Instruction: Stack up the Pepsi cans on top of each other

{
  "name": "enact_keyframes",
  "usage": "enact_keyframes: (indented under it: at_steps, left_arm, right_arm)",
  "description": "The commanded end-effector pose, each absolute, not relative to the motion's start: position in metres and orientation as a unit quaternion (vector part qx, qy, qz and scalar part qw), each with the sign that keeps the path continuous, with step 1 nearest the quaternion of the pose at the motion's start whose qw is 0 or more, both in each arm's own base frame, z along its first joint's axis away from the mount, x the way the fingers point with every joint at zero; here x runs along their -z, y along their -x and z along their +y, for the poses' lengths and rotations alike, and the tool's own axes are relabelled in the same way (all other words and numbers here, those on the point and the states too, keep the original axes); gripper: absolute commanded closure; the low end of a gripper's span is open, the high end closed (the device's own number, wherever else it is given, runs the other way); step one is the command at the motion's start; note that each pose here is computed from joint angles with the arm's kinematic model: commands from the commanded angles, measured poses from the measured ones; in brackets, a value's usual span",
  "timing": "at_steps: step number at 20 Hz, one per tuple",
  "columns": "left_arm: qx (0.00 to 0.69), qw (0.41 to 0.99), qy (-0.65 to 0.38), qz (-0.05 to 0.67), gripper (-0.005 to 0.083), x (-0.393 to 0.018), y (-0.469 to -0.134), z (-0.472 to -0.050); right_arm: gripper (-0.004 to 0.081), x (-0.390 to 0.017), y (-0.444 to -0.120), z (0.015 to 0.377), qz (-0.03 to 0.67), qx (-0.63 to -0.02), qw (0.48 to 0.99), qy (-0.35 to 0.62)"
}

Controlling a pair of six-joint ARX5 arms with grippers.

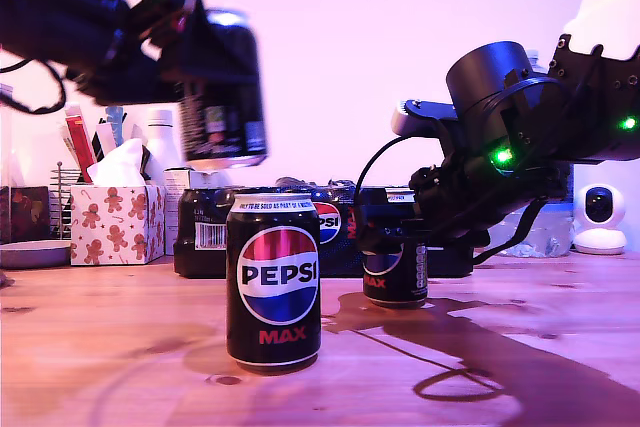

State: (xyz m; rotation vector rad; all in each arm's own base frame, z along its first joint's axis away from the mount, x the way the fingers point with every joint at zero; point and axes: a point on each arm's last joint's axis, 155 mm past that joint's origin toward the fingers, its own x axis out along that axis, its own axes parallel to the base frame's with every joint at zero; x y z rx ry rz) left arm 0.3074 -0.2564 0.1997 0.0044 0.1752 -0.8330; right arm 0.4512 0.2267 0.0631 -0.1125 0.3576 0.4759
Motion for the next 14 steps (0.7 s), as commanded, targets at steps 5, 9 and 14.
enact_keyframes:
  at_steps: [5, 9, 14]
  left_arm:
    - [0.422, 0.905, 0.003, 0.055, 0.0319, -0.220, -0.296, -0.268]
    - [0.429, 0.901, 0.001, 0.061, 0.0330, -0.217, -0.291, -0.272]
    - [0.436, 0.898, 0.000, 0.064, 0.0329, -0.215, -0.287, -0.277]
  right_arm:
    - [0.0400, -0.077, -0.456, 0.230, 0.152, -0.236, 0.959, 0.052]
    - [0.0401, -0.077, -0.456, 0.230, 0.151, -0.235, 0.959, 0.052]
    - [0.0401, -0.077, -0.456, 0.230, 0.152, -0.236, 0.959, 0.052]
